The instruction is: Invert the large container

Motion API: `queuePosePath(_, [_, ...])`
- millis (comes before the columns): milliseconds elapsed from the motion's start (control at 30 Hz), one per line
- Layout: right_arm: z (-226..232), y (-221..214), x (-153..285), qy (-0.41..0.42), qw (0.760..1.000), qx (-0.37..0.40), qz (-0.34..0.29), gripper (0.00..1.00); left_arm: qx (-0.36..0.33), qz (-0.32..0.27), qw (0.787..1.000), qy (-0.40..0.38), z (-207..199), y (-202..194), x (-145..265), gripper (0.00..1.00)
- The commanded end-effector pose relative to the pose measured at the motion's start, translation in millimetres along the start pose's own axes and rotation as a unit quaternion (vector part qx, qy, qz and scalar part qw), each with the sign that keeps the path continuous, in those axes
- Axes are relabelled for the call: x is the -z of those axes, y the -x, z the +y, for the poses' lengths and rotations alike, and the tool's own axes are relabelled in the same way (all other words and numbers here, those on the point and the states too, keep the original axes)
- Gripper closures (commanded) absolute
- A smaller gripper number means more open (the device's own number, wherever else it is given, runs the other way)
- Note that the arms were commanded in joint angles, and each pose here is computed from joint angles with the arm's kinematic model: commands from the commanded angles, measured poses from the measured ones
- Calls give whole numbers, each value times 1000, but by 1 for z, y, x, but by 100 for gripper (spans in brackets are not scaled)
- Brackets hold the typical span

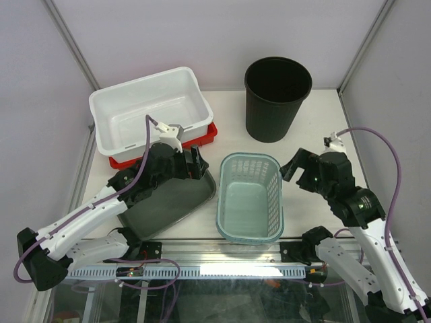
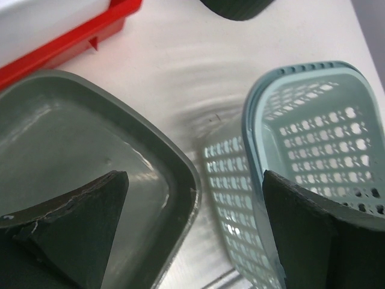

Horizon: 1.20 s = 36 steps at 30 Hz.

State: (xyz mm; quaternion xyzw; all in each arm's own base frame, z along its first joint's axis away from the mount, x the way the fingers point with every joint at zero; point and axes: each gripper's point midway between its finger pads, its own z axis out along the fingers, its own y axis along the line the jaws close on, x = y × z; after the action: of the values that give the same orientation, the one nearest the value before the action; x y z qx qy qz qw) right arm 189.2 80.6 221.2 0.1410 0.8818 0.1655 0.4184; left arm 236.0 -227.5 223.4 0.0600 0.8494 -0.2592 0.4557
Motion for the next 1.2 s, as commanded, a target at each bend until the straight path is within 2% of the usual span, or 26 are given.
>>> queuePosePath(0, [31, -19, -1, 99, 993, 31, 48, 0, 27, -13, 997, -67, -28, 6, 6, 1])
queuePosePath(167, [31, -42, -6, 110, 989, 42, 94, 1, 38, 11, 996, -84, -33, -12, 3, 1])
queuePosePath(333, [12, -59, -15, 38, 990, 54, 128, 0, 47, 13, 995, -87, -35, -15, -1, 1])
queuePosePath(467, [-4, -59, -21, -36, 991, 54, 120, 1, 48, 16, 994, -93, -38, -15, -3, 1])
queuePosePath(533, [-5, -57, -20, -42, 991, 58, 111, 10, 48, 18, 994, -92, -37, -17, -3, 1])
queuePosePath(600, [-4, -56, -21, -45, 991, 61, 110, 25, 48, 22, 995, -90, -36, -20, -4, 1])
queuePosePath(700, [2, -60, -22, -37, 990, 65, 121, 55, 48, 27, 995, -89, -34, -25, -5, 1])
queuePosePath(767, [5, -63, -22, -37, 990, 66, 122, 80, 49, 28, 995, -88, -33, -25, -5, 1])
queuePosePath(800, [6, -63, -22, -37, 990, 66, 120, 88, 50, 28, 994, -89, -34, -26, -5, 1])
queuePosePath(933, [11, -56, -22, -33, 992, 62, 100, 100, 48, 28, 994, -90, -34, -25, -5, 1])
queuePosePath(1067, [8, -26, -19, -54, 996, 58, 35, 100, 46, 30, 995, -89, -35, -25, -7, 1])
queuePosePath(1167, [0, 5, -19, -100, 992, 74, -22, 100, 45, 30, 994, -91, -36, -24, -7, 1])
